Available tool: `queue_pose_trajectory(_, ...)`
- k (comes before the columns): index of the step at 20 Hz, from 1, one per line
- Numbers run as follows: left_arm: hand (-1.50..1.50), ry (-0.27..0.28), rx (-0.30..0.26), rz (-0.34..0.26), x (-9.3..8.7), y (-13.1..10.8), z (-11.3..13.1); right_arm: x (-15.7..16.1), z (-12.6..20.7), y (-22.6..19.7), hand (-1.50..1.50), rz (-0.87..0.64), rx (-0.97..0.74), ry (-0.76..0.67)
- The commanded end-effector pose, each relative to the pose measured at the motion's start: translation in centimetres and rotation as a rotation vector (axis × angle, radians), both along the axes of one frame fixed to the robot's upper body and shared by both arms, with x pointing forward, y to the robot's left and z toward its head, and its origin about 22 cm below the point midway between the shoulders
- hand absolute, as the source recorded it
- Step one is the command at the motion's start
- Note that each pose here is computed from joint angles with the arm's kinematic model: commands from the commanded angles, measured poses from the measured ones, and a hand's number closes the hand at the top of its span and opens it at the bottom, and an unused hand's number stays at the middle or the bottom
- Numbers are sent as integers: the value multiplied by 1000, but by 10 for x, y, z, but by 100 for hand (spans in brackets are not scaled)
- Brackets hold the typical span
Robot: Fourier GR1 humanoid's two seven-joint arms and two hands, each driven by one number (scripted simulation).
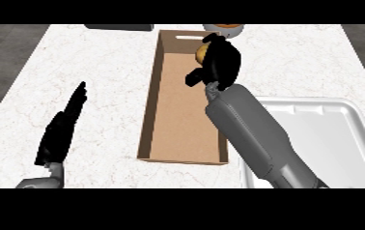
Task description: Pick the pear from the tray and place it in the cardboard box
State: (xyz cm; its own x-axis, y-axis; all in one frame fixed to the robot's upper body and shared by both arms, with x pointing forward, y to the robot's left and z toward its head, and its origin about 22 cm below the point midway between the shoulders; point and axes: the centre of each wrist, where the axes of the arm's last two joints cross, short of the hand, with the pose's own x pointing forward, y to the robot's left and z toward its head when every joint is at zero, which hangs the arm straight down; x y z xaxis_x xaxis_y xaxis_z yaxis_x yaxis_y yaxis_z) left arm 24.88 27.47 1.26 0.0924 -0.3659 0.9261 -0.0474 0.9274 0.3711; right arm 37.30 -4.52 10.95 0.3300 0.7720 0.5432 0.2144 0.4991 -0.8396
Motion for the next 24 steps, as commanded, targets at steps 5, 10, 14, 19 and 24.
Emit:
queue_pose_trajectory(5,0,0,-8,14,-5,-2,-4,17,-9,-7,-150,-156,238,-248)
queue_pose_trajectory(10,0,4,-8,41,-10,15,-5,15,2,-16,-150,-240,389,-443)
queue_pose_trajectory(14,0,10,0,41,-14,14,0,11,16,-29,-150,-279,515,-565)
queue_pose_trajectory(19,0,16,10,93,-16,13,-8,-23,-9,-63,-150,-373,519,-654)
queue_pose_trajectory(24,0,30,-6,111,-21,26,-11,-77,-4,-121,-150,-433,544,-692)
